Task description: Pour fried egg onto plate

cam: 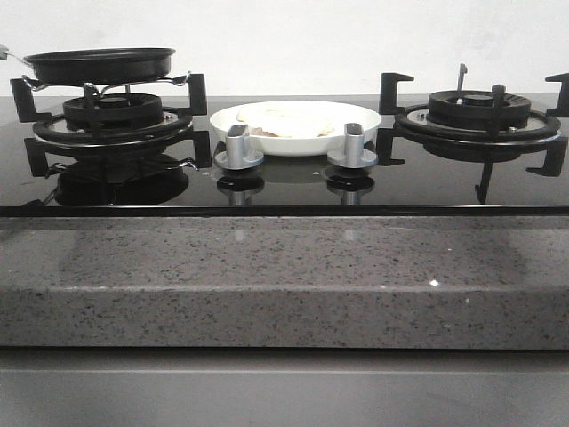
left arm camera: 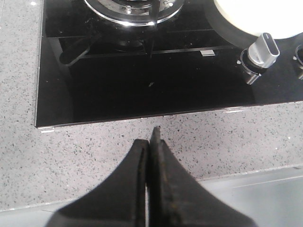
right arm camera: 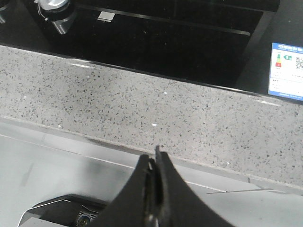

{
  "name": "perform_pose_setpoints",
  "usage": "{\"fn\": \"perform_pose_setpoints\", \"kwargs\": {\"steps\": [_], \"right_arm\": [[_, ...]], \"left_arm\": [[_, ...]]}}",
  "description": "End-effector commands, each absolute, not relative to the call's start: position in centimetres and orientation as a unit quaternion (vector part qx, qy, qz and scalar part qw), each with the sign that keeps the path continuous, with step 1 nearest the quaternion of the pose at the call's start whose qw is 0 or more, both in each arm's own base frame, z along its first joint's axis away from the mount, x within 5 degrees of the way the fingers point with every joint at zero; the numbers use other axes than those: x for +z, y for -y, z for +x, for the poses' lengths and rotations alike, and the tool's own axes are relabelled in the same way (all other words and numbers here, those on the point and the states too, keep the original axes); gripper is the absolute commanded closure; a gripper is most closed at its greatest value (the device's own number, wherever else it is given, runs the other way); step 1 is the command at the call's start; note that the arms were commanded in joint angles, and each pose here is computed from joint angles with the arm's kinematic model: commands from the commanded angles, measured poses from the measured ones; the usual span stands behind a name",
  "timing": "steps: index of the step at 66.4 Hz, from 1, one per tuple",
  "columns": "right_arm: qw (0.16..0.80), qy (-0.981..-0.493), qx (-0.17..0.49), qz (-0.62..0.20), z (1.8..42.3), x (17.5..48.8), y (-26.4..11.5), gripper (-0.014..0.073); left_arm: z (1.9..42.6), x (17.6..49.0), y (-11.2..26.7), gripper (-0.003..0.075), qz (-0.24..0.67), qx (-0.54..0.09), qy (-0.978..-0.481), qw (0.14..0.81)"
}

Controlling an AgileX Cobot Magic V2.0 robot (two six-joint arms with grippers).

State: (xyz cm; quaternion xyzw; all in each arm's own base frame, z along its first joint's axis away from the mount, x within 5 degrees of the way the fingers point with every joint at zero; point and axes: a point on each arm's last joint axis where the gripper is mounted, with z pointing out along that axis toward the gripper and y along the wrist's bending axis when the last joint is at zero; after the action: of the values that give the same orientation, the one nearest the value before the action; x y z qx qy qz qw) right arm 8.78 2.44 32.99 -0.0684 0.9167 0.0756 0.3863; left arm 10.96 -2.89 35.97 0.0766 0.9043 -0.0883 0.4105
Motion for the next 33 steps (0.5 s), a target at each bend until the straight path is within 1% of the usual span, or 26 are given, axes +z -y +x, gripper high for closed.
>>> {"fn": "perform_pose_setpoints", "kwargs": {"steps": [1, 5, 13, 19, 27, 33], "right_arm": [[0.423, -0.9, 0.072, -0.072, 9.0, 34.1, -2.4, 0.0704], [0.423, -0.9, 0.072, -0.072, 9.0, 34.1, -2.4, 0.0704], [0.423, -0.9, 0.072, -0.072, 9.0, 34.1, -2.4, 0.0704], [0.423, -0.9, 0.072, -0.072, 9.0, 34.1, -2.4, 0.0704], [0.423, -0.9, 0.072, -0.072, 9.0, 34.1, -2.4, 0.0704], [0.423, -0.9, 0.072, -0.072, 9.0, 34.1, -2.4, 0.0704]], "left_arm": [[11.1, 37.3, 2.7, 0.074, 0.077, -0.077, -0.876, 0.47], [10.8, 36.6, 2.4, 0.074, 0.071, -0.071, -0.867, 0.489], [10.1, 34.8, 1.8, 0.0741, 0.052, -0.069, -0.826, 0.558], [9.2, 32.5, 1.4, 0.074, 0.039, -0.066, -0.793, 0.605], [7.9, 29.4, 0.9, 0.074, 0.02, -0.056, -0.76, 0.648], [7.0, 27.6, 0.6, 0.074, 0.01, -0.05, -0.736, 0.675]]}}
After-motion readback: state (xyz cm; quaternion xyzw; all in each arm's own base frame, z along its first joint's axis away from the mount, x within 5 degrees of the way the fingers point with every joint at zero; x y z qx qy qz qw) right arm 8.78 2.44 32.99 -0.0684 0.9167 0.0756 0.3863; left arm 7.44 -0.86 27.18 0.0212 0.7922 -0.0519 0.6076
